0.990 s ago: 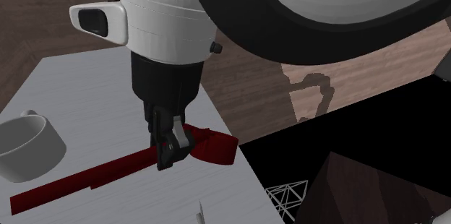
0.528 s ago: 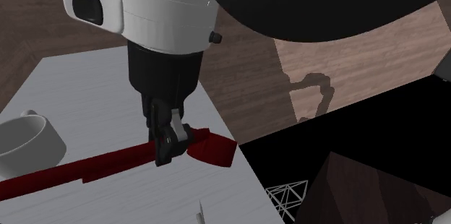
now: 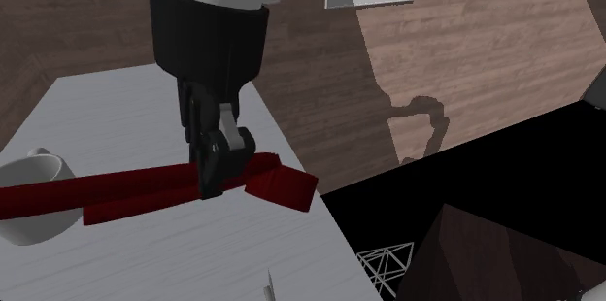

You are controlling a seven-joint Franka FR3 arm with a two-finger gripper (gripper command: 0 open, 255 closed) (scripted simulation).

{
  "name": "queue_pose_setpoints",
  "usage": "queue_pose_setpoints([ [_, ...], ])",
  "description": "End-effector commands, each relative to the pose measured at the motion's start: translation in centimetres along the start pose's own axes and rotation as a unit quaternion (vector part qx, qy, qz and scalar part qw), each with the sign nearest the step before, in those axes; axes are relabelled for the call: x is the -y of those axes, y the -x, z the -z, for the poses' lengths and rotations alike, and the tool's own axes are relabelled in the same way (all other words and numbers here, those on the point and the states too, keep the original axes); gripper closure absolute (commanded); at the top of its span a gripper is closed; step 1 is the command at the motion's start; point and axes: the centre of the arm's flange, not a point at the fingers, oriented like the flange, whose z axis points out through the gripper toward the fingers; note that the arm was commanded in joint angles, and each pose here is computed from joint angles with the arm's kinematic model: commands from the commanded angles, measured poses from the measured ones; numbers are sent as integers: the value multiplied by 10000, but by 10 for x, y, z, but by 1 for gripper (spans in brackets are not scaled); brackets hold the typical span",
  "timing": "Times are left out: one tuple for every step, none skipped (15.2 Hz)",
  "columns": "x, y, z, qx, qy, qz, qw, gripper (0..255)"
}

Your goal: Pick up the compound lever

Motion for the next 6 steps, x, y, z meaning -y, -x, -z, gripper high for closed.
queue_pose_setpoints([
  [-1, -2, 10, -1, 1, 1, 10000, 255],
  [-1, -3, 15, -1, 1, 1, 10000, 255],
  [-2, -5, 21, -1, 1, 1, 10000, 255],
  [-2, -6, 26, -1, 1, 1, 10000, 255],
  [-2, -6, 26, -1, 1, 1, 10000, 255],
  [-2, -6, 26, -1, 1, 1, 10000, 255],
])
